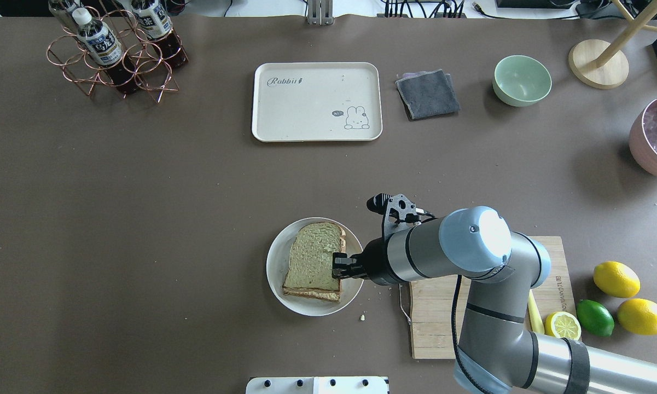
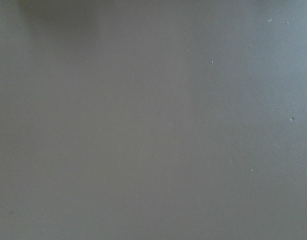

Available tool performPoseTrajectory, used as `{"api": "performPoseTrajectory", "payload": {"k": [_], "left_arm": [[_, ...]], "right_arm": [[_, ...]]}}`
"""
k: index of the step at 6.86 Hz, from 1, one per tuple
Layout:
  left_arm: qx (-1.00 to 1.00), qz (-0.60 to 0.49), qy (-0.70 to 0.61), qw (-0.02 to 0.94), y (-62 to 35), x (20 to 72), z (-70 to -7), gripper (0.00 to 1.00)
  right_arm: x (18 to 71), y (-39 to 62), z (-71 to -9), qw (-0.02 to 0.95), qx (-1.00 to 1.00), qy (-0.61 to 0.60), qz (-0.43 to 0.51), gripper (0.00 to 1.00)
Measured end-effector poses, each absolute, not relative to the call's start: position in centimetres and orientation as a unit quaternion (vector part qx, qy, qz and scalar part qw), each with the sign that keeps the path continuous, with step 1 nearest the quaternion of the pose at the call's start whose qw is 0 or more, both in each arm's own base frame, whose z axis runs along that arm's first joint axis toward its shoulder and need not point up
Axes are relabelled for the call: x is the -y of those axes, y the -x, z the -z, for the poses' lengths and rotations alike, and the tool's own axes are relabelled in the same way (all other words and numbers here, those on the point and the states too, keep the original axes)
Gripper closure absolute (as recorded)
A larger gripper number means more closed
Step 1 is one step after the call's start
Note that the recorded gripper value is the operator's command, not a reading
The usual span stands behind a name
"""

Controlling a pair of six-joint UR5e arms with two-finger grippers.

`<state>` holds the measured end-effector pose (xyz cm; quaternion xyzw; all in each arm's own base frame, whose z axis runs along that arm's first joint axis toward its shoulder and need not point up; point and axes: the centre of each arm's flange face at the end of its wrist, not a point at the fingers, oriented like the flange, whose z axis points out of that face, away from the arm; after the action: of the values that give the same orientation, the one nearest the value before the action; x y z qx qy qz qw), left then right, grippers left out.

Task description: Make sandwich and place on tray

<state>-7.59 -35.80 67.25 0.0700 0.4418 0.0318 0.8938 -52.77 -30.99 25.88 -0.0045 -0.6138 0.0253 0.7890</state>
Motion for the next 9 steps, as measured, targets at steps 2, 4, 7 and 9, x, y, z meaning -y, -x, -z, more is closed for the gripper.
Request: {"api": "performPoseTrajectory", "payload": {"k": [2,4,7,9], "left_arm": [[-0.442,-0.03,-0.069,0.894,7.6,35.8,-67.3,0.03],[-0.445,-0.019,-0.057,0.894,6.3,36.9,-66.1,0.03],[-0.465,-0.018,-0.052,0.884,-2.4,43.5,-57.9,0.02],[-0.496,-0.009,-0.045,0.867,-10.5,45.0,-50.1,0.02]], "right_arm": [[30.8,52.9,-26.0,0.79,0.613,0.004,-0.026,0.0],[31.1,51.9,-26.2,0.789,0.614,0.004,-0.028,0.0],[36.7,45.9,-29.0,0.799,0.599,-0.002,-0.043,0.0],[40.4,40.5,-32.9,0.814,0.58,-0.016,-0.021,0.0]]}}
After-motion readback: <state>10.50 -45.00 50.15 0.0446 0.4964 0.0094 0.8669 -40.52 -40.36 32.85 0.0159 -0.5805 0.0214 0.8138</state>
